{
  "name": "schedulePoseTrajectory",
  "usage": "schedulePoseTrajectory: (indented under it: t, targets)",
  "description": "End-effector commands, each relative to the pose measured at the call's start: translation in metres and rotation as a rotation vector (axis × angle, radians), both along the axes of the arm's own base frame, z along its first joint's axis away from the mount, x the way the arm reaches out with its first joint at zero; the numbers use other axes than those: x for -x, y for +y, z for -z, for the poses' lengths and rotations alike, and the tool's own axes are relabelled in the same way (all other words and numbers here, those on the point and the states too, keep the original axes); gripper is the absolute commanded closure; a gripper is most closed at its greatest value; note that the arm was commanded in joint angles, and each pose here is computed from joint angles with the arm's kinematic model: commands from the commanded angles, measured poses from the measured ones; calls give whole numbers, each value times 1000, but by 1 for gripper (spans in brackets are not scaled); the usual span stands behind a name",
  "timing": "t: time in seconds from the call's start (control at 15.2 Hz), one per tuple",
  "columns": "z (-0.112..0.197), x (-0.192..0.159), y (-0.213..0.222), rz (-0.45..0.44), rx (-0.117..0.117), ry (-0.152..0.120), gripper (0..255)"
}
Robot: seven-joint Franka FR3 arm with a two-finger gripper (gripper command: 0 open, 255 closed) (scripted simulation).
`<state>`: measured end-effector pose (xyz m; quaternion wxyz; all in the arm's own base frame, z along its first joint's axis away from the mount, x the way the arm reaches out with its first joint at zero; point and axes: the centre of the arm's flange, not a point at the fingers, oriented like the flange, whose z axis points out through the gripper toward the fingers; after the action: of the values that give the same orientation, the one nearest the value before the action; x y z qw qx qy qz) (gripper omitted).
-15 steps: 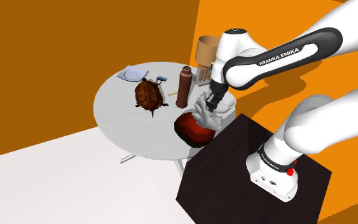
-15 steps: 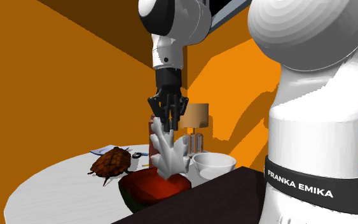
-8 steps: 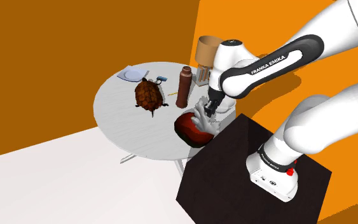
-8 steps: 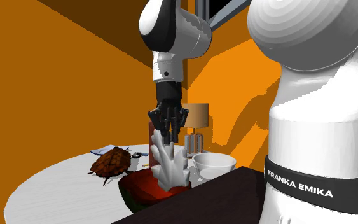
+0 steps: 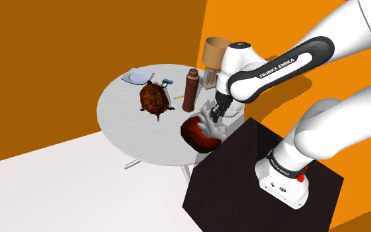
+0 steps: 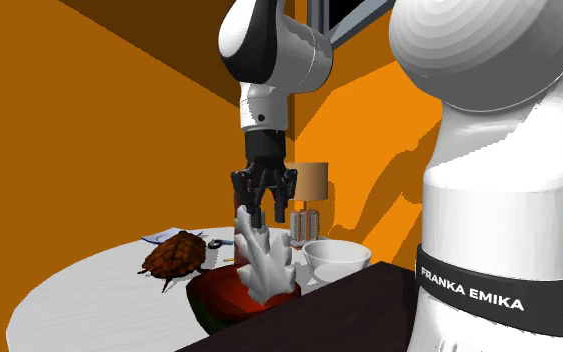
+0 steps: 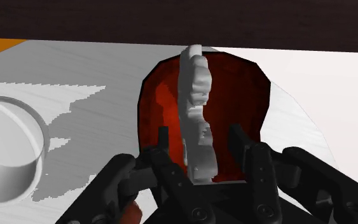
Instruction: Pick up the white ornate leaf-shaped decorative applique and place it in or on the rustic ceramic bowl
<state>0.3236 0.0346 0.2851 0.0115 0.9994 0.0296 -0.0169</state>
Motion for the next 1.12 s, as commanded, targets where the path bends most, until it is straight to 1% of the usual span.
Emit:
schedulePoseTrajectory:
  t: [0.0,0.26,0.53,1.06]
  targets:
    - [0,0,0,0,0,0,0]
    - [0,0,0,0,0,0,0]
    - [-50,-2,1,0,0,0,0]
    - [-50,-2,1,0,0,0,0]
